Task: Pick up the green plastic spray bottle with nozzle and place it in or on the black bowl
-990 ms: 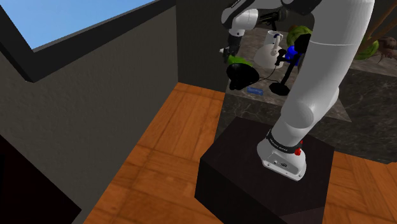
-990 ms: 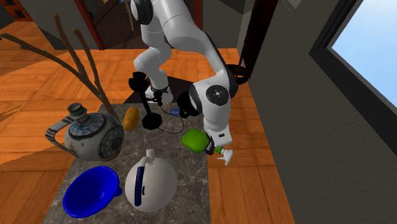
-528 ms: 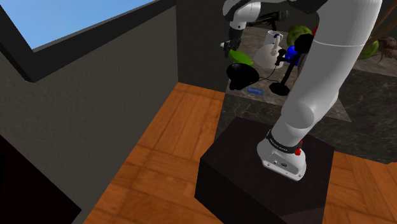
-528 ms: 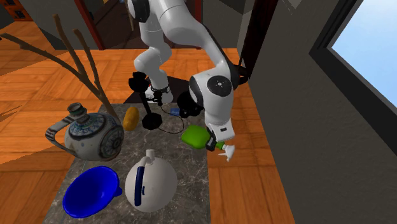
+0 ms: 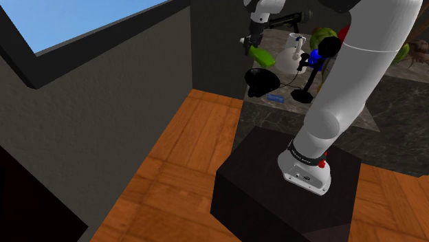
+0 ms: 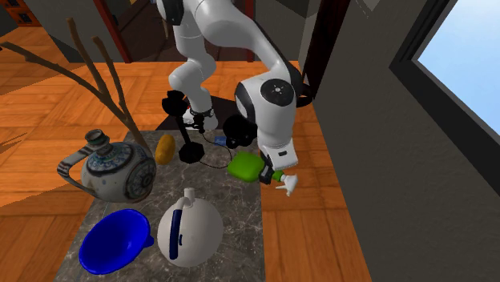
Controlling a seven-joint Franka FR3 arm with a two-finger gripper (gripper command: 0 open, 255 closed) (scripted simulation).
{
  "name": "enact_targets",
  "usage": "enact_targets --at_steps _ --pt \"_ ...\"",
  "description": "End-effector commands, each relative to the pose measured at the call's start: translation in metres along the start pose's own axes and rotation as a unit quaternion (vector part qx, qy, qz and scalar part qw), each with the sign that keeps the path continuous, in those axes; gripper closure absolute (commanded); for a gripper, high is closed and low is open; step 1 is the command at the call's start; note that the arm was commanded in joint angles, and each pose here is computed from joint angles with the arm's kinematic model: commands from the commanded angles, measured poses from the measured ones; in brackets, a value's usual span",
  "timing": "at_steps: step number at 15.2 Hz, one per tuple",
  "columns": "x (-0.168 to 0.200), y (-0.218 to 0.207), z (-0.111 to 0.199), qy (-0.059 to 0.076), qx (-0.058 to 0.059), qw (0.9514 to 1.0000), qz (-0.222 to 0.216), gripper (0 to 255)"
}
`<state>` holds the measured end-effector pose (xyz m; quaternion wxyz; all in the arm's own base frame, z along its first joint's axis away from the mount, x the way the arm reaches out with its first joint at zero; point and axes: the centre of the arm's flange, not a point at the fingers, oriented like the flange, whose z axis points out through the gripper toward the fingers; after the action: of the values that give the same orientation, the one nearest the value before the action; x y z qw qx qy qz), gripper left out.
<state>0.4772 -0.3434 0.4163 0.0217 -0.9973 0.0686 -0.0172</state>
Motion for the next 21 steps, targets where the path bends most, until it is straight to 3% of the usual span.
enact_targets --at_steps 1,11,21 --pt "0.0 -0.001 -0.011 0.0 0.0 1.0 0.0 255" --pt "0.002 -0.003 -0.061 0.0 0.0 1.0 0.0 255" --pt "-0.093 -0.094 -0.052 0.0 0.0 1.0 0.0 255"
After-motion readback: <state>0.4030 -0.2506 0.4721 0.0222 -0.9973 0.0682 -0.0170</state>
